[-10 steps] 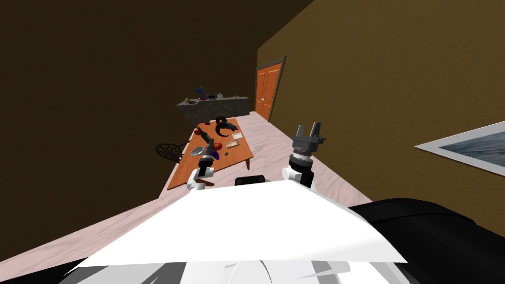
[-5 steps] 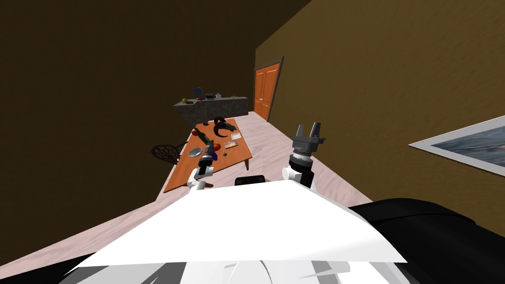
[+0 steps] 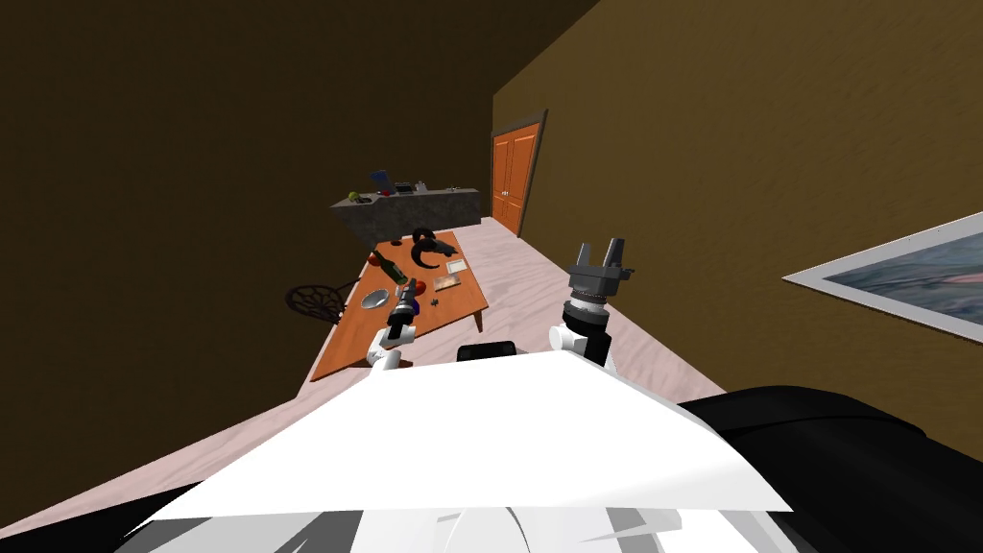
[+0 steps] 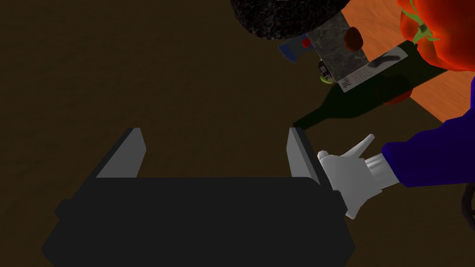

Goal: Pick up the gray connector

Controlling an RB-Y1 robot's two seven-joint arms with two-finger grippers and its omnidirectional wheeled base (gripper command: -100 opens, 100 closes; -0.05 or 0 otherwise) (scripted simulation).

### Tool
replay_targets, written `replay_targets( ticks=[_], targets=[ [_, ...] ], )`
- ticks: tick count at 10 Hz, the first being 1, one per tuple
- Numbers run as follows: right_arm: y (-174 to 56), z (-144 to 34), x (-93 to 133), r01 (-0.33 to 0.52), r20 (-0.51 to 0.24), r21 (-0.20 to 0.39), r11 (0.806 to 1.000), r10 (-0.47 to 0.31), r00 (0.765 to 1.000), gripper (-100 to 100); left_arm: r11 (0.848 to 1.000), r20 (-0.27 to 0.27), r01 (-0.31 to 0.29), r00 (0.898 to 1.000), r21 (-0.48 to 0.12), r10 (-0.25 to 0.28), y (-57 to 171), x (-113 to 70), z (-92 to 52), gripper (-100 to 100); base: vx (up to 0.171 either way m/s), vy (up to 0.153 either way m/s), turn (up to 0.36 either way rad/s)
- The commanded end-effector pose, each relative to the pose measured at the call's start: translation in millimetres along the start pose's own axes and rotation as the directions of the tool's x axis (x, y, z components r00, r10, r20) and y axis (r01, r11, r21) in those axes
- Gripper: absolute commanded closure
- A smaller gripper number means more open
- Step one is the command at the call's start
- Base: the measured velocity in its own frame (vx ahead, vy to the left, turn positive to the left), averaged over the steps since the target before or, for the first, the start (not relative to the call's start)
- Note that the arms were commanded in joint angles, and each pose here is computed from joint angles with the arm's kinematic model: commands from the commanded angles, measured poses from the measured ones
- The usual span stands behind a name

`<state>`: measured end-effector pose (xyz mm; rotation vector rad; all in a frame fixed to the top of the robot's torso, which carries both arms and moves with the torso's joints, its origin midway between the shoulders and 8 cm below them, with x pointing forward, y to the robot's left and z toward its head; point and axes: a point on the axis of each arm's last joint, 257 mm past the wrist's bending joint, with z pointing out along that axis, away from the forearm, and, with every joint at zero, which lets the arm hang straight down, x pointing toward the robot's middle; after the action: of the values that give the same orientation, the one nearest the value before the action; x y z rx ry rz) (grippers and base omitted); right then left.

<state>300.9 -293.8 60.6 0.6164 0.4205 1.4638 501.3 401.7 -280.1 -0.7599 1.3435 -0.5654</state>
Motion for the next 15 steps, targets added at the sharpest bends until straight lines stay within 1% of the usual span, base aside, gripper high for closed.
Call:
replay_targets(
  ticks=[1, 2, 3, 4, 5, 6, 7, 8, 9, 11, 12, 13, 14, 15],
  targets=[
    [0, 0.0, 0, 0.0, 0.0, 0.0, 1.0, 0.0, 1.0, 0, 0.998, -0.009, -0.01, 1.0, -0.06, 0.01, 24, 1.4, 0.1, -100, 0.018, -0.027, -0.063],
    [0, 0.0, 0, 0.0, 0.0, 0.0, 1.0, 0.0, 1.0, 0, 0.998, -0.012, -0.01, 1.0, -0.064, 0.009, 26, 2.6, -0.6, -100, 0.011, -0.023, -0.03],
    [0, 0.0, 0, 0.0, 0.0, 0.0, 1.0, 0.0, 1.0, 0, 0.995, -0.008, -0.019, 1.0, -0.095, 0.018, 37, -1.1, 2.6, -100, 0.011, -0.031, -0.07],
    [0, 0.0, 0, 0.0, 0.0, 0.0, 1.0, 0.0, 1.0, 0, 0.993, -0.021, -0.017, 1.0, -0.116, 0.014, 46, 5.3, -1.3, -100, 0.011, -0.025, -0.036],
    [0, 0.0, 0, 0.0, 0.0, 0.0, 1.0, 0.0, 1.0, 0, 0.988, -0.021, -0.023, 1.0, -0.151, 0.021, 59, 3.0, 0.3, -100, 0.016, -0.035, -0.074],
    [0, 0.0, 0, 0.0, 0.0, 0.0, 1.0, 0.0, 1.0, 0, 0.986, -0.031, -0.022, 0.999, -0.167, 0.017, 67, 8.2, -3.2, -100, 0.016, -0.028, -0.03],
    [0, 0.0, 0, 0.0, 0.0, 0.0, 1.0, 0.0, 1.0, 0, 0.979, -0.031, -0.027, 0.999, -0.203, 0.021, 80, 6.6, -2.6, -100, 0.018, -0.031, -0.069],
    [0, 0.0, 0, 0.0, 0.0, 0.0, 1.0, 0.0, 1.0, 0, 0.976, -0.041, -0.025, 0.999, -0.217, 0.017, 87, 11.4, -6.2, -100, 0.016, -0.025, -0.036],
    [0, 0.0, 0, 0.0, 0.0, 0.0, 1.0, 0.0, 1.0, 0, 0.968, -0.04, -0.03, 0.999, -0.249, 0.02, 97, 8.9, -5.5, -100, 0.015, -0.029, -0.061],
    [0, 0.0, 0, 0.0, 0.0, 0.0, 1.0, 0.0, 1.0, 0, 0.964, -0.051, -0.028, 0.999, -0.266, 0.015, 105, 14.8, -10.2, -100, 0.01, -0.015, -0.016],
    [0, 0.0, 0, 0.0, 0.0, 0.0, 1.0, 0.0, 1.0, 0, 0.952, -0.056, -0.031, 0.998, -0.303, 0.014, 119, 15.4, -12.4, -100, 0.012, -0.017, -0.072],
    [0, 0.0, 0, 0.0, 0.0, 0.0, 1.0, 0.0, 1.0, 0, 0.938, -0.065, -0.032, 0.998, -0.345, 0.01, 135, 18.6, -17.4, -100, 0.024, -0.034, -0.113],
    [0, 0.0, 0, 0.0, 0.0, 0.0, 1.0, 0.0, 1.0, 0, 0.936, -0.068, -0.032, 0.998, -0.35, 0.009, 137, 20.1, -18.7, -100, 0.02, -0.025, -0.023],
    [0, 0.0, 0, 0.0, 0.0, 0.0, 1.0, 0.0, 1.0, 0, 0.924, -0.072, -0.034, 0.997, -0.382, 0.007, 149, 20.6, -21.7, -100, 0.016, -0.023, -0.046]
  ],
)
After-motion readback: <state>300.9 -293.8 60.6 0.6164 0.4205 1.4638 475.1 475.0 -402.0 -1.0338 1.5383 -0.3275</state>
